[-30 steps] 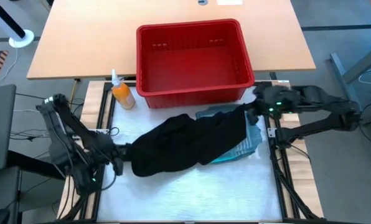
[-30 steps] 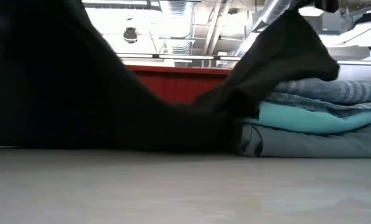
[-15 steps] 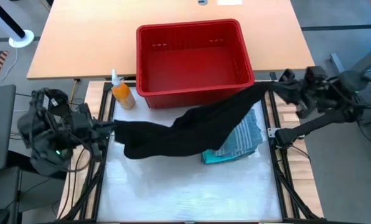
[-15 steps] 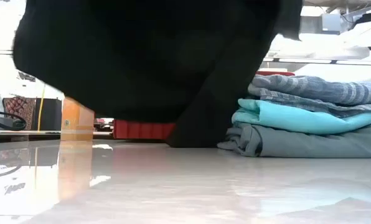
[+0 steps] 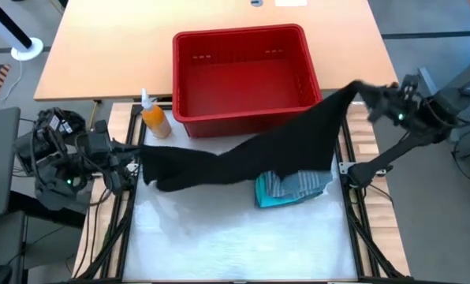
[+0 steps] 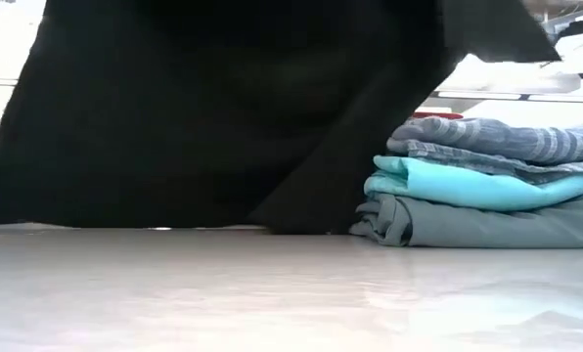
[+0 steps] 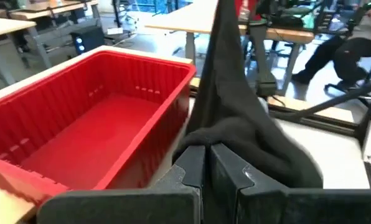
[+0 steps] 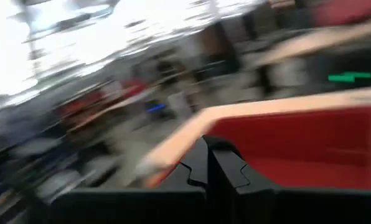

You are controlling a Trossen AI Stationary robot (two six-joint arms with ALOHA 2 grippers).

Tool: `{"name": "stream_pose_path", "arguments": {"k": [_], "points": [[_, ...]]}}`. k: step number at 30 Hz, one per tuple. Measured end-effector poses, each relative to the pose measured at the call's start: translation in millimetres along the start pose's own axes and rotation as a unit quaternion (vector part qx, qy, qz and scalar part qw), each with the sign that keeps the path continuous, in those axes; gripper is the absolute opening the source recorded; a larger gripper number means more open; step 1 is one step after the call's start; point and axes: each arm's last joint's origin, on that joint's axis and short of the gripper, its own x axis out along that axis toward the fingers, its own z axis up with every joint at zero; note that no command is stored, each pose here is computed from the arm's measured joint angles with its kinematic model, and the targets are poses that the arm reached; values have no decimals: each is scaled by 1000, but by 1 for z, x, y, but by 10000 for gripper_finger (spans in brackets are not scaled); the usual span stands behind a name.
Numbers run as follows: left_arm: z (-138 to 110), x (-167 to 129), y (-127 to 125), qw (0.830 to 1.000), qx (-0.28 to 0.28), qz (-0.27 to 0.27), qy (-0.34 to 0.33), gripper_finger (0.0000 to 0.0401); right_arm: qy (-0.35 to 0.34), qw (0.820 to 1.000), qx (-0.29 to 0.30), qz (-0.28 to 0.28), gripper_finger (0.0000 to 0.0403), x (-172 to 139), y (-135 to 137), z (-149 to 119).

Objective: Fold Laundry from Bin
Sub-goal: Fold the black shirt

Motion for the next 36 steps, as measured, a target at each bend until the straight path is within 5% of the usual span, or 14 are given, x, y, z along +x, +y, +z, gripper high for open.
{"name": "stream_pose_path", "arguments": {"k": [7, 21, 36], "points": [[2, 0, 9, 1000, -10, 4, 3, 0, -22, 994, -61, -93, 20, 0, -3, 0], [0, -1, 11, 999, -17, -25, 41, 0, -58, 983, -42, -169, 20, -14, -51, 22], [0, -1, 10, 998, -36, -27, 46, 0, -39, 998, -28, 41, 20, -29, -83, 28]]}}
